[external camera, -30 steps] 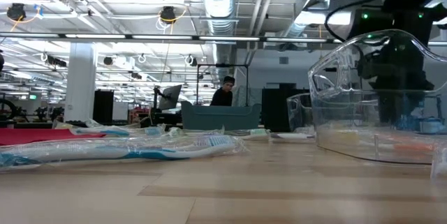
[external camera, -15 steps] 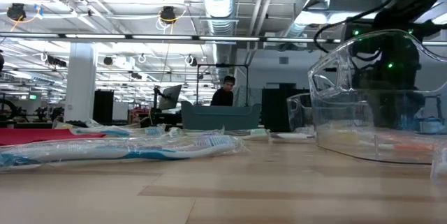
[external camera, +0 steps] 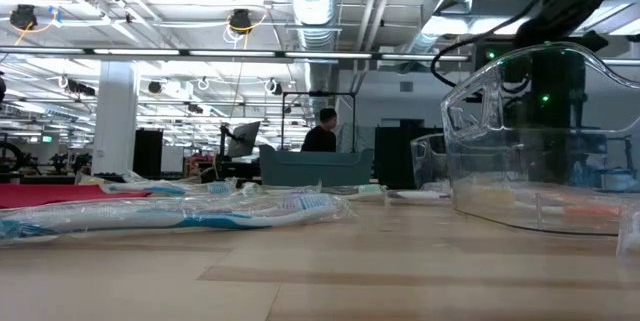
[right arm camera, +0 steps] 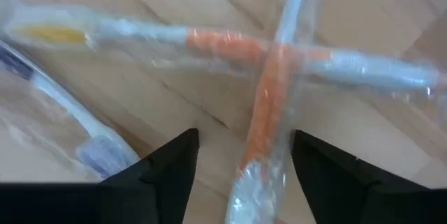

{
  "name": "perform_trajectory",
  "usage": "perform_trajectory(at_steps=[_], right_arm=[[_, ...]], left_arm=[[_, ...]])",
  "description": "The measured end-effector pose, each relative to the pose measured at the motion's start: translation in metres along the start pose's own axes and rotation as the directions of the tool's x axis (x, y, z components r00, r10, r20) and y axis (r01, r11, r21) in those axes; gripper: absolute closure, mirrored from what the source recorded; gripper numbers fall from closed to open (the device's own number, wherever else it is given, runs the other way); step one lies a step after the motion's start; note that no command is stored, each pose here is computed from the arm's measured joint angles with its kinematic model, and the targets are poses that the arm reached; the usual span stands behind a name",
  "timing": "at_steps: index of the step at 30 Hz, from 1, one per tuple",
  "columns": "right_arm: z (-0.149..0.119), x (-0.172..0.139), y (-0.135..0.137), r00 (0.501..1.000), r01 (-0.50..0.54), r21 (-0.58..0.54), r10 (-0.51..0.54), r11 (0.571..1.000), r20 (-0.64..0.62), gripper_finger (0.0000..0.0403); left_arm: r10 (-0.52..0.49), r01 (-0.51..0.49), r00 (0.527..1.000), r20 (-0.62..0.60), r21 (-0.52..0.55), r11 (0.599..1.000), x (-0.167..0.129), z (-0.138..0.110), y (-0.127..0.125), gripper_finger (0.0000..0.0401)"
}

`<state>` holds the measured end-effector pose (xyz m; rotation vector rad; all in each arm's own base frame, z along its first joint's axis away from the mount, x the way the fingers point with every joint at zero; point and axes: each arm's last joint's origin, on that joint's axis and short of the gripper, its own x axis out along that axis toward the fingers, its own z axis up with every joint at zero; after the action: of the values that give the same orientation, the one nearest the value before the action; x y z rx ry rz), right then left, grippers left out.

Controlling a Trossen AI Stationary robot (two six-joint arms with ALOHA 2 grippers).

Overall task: Pick & Place Toothbrushes
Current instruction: Put the orange toothbrush into the bottom transparent bin

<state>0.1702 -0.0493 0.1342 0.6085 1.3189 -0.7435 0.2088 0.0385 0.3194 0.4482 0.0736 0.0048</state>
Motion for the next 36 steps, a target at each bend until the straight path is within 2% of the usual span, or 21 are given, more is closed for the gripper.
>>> perform_trajectory(at_steps=[4,13,19,23,31,36], right_arm=[[0.002,-0.001,0.001,1.0,-0.005,0.002,0.005,1.0,0.021,0.0227],[0.001,0.0,0.0,1.0,0.004,-0.004,-0.004,1.0,0.005,0.0372],[0.003,-0.007,0.002,1.0,0.011,-0.021,-0.011,1.0,-0.001,0.0367],[0.007,-0.023,0.007,0.999,0.045,-0.079,-0.046,0.996,-0.015,0.0355],[0.021,-0.075,0.023,0.989,0.146,-0.167,-0.141,0.975,0.045,0.039],[0.026,-0.112,0.033,0.98,0.182,-0.209,-0.161,0.961,0.115,0.0383]], left_arm=[[0.0,0.0,1.0,0.0,-0.001,1.0,0.0,0.0,0.0,0.0229],[0.0,0.0,1.0,-0.001,-0.008,1.0,0.0,0.0,0.0,0.0229],[0.0,0.0,1.0,-0.001,-0.008,1.0,0.0,0.0,0.0,0.0229],[0.0,0.0,1.0,-0.002,-0.008,1.0,0.0,0.0,0.0,0.0229],[-0.002,0.002,1.0,-0.005,-0.013,1.0,0.0,0.0,0.0,0.0229],[-0.003,0.003,1.0,-0.008,-0.025,1.0,0.0,-0.001,0.0,0.0229]])
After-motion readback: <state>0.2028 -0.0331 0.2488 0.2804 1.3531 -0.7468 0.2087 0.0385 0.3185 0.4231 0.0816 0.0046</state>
